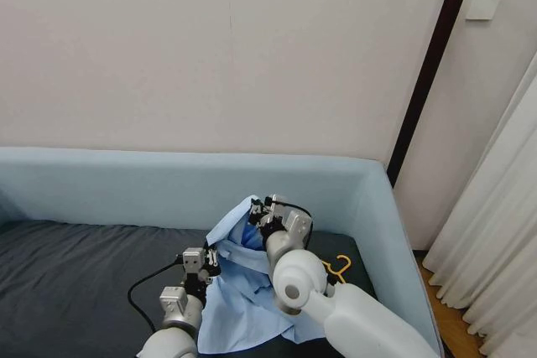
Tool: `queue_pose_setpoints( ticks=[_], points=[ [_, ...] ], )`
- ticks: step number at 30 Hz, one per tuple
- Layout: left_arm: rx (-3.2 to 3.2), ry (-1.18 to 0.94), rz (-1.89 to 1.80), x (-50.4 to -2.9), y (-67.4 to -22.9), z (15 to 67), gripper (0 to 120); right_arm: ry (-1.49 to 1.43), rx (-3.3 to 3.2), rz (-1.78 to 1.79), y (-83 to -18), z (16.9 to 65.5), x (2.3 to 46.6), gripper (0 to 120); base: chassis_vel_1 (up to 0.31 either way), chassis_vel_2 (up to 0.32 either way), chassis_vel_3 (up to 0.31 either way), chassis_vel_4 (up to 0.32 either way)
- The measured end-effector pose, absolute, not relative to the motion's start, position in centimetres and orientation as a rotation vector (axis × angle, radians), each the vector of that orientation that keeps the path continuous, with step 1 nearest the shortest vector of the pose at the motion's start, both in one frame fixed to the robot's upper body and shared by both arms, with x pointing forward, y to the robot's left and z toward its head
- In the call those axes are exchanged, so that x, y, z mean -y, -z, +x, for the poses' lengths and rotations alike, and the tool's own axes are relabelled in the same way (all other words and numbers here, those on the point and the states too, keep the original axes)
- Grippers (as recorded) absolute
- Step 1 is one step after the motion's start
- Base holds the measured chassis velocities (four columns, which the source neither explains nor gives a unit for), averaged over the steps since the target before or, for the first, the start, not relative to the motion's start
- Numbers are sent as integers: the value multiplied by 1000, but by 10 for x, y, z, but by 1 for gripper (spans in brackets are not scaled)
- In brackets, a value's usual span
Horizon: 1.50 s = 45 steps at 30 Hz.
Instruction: Pick up the clothes from the sofa and hang them on the clothes hanger.
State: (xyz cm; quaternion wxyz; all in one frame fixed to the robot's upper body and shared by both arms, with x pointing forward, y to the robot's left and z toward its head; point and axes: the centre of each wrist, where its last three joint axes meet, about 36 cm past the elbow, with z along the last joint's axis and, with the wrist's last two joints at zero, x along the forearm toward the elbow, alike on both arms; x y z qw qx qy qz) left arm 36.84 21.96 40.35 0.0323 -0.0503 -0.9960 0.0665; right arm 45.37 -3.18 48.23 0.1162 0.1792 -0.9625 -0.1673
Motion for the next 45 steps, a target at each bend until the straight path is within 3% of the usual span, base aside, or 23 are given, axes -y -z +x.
queue_pose_setpoints(
  ticks=[12,19,24,30,35,45],
  points=[
    [2815,-465,-10,-251,-403,381,0,161,2929,696,-381,428,69,70,0,0,0,0],
    [2793,-480,8,-248,-395,389,0,137,2852,954,-354,412,98,97,0,0,0,0],
    [2831,-483,-1,-248,-407,398,0,74,2849,1093,-335,404,124,100,0,0,0,0],
    [2841,-462,-6,-252,-409,397,0,-13,2822,1018,-297,402,144,100,0,0,0,0],
    [2826,-444,-6,-253,-397,387,0,-100,2832,912,-251,430,157,100,0,0,0,0],
    [2828,-441,-15,-254,-398,381,0,-175,2814,902,-231,478,151,100,0,0,0,0]
  ],
)
